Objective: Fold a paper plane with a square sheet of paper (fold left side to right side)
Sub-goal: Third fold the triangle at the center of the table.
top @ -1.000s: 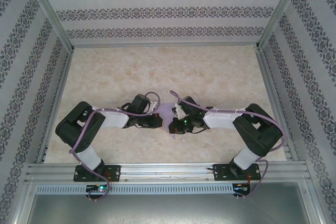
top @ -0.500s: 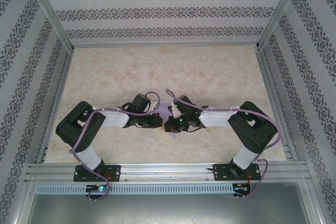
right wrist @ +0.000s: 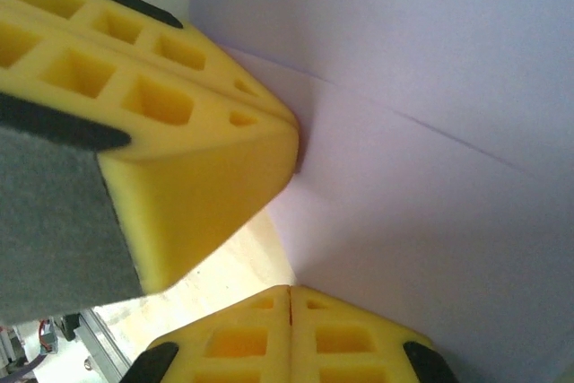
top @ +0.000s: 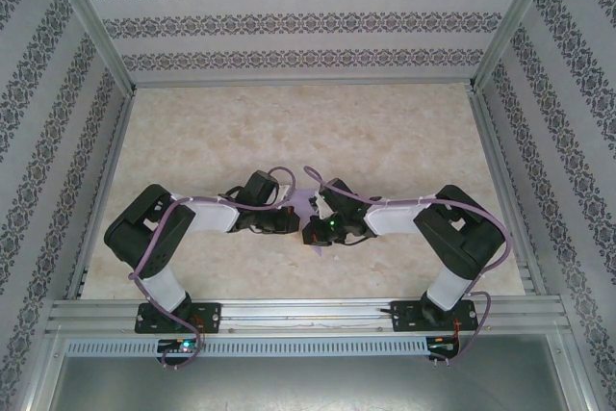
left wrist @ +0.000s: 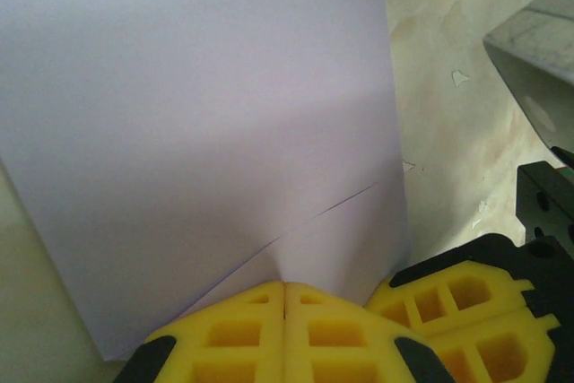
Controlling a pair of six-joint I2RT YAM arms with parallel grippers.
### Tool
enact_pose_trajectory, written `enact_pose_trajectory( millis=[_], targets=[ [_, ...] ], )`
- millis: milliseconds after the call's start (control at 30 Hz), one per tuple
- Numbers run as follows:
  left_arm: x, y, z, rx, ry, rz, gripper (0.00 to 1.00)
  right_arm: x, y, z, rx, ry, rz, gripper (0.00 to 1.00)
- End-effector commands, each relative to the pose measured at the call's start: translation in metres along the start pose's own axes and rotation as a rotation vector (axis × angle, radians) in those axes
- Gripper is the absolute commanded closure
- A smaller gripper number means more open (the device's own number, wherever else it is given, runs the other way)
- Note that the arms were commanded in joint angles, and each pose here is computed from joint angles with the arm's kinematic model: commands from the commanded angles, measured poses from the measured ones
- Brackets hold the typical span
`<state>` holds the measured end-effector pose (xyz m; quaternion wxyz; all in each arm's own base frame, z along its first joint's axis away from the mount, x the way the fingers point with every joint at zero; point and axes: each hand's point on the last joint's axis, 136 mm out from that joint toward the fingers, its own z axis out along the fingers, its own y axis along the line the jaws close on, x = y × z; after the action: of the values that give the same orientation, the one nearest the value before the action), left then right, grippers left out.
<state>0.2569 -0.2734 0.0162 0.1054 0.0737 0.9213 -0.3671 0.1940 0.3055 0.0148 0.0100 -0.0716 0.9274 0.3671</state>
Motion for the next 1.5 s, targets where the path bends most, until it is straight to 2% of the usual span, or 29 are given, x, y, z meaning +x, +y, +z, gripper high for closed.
enact_pose_trajectory(
  millis=[0, 467, 800, 1000, 1133, 1267, 1333, 1467],
  targets=[
    [0.024, 0.052, 0.009, -0.218, 0.051, -0.063, 1.00, 0.024, -0.024, -0.002, 0.076, 0.051, 0.065, 1.00],
    [0.024, 0.053, 0.008, -0.235, 0.054, -0.069, 1.00, 0.050, -0.042, -0.016, 0.112, 0.067, 0.127, 1.00],
    [0.022, 0.055, 0.011, -0.238, 0.039, -0.141, 1.00, 0.058, -0.047, -0.032, 0.107, 0.071, 0.138, 1.00],
    [0.020, 0.055, 0.013, -0.231, 0.021, -0.214, 1.00, 0.030, -0.029, -0.062, 0.035, -0.052, 0.066, 1.00],
    [0.017, 0.053, 0.012, -0.226, 0.003, -0.240, 1.00, 0.006, -0.029, -0.085, 0.023, -0.165, 0.022, 0.90],
    [0.005, 0.039, 0.014, -0.158, -0.033, -0.246, 1.00, -0.015, -0.034, -0.101, 0.039, -0.251, -0.028, 0.78],
    [-0.006, 0.027, 0.013, -0.107, -0.068, -0.235, 0.96, -0.023, -0.035, -0.105, 0.056, -0.278, -0.067, 0.73],
    [-0.033, -0.003, 0.006, -0.001, -0.144, -0.164, 0.83, -0.042, -0.028, -0.109, 0.069, -0.314, -0.172, 0.64]
  ],
)
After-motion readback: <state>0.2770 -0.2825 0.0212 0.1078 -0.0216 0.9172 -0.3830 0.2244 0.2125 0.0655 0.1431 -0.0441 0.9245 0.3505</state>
